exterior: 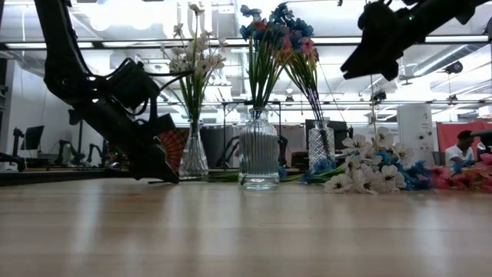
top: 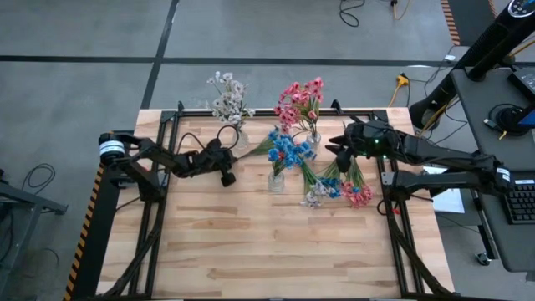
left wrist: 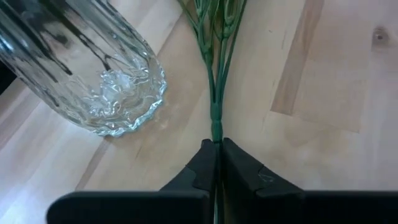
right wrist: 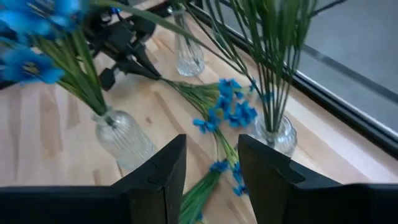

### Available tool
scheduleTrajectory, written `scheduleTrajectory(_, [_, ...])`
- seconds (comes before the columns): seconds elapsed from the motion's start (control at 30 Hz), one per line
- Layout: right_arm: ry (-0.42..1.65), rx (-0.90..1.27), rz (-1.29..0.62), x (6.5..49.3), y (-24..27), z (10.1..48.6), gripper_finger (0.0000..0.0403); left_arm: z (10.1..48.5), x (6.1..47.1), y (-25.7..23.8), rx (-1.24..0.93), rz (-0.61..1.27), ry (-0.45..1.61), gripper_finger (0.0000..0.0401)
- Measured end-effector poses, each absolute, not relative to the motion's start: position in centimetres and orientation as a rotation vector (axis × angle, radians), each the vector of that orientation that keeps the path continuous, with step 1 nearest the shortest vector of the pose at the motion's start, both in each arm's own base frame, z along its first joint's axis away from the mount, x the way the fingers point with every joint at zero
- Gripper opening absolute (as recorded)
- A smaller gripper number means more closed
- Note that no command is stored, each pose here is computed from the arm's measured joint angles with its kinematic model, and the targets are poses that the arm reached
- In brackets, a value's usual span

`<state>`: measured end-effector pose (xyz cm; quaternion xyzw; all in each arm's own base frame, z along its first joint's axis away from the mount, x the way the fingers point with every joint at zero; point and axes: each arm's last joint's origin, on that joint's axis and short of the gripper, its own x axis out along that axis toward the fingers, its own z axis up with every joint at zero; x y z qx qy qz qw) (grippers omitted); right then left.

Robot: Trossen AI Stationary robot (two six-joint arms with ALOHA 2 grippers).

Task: Sort flowers into vase by color
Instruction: Put the left blue flowers into the middle transparent vase

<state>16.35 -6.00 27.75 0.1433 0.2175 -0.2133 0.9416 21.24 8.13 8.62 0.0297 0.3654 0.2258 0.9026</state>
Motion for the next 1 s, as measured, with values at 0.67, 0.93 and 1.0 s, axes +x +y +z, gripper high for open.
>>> scheduleTrajectory(0.67, [0.37,0.194,-0.325,16.9,-4.5,31.0,0.0118,11.3,20.2,6.1,0.009,0.386,0.763,0.0])
scheduleTrajectory(0.93, [0.373,0.184,-0.323,16.9,-4.5,31.0,0.0111,13.3,18.8,4.5,-0.041,0.392,0.766,0.0])
scheduleTrajectory(1.0, [0.374,0.18,-0.321,16.9,-4.5,31.0,0.0112,13.7,18.4,4.1,-0.055,0.396,0.769,0.0])
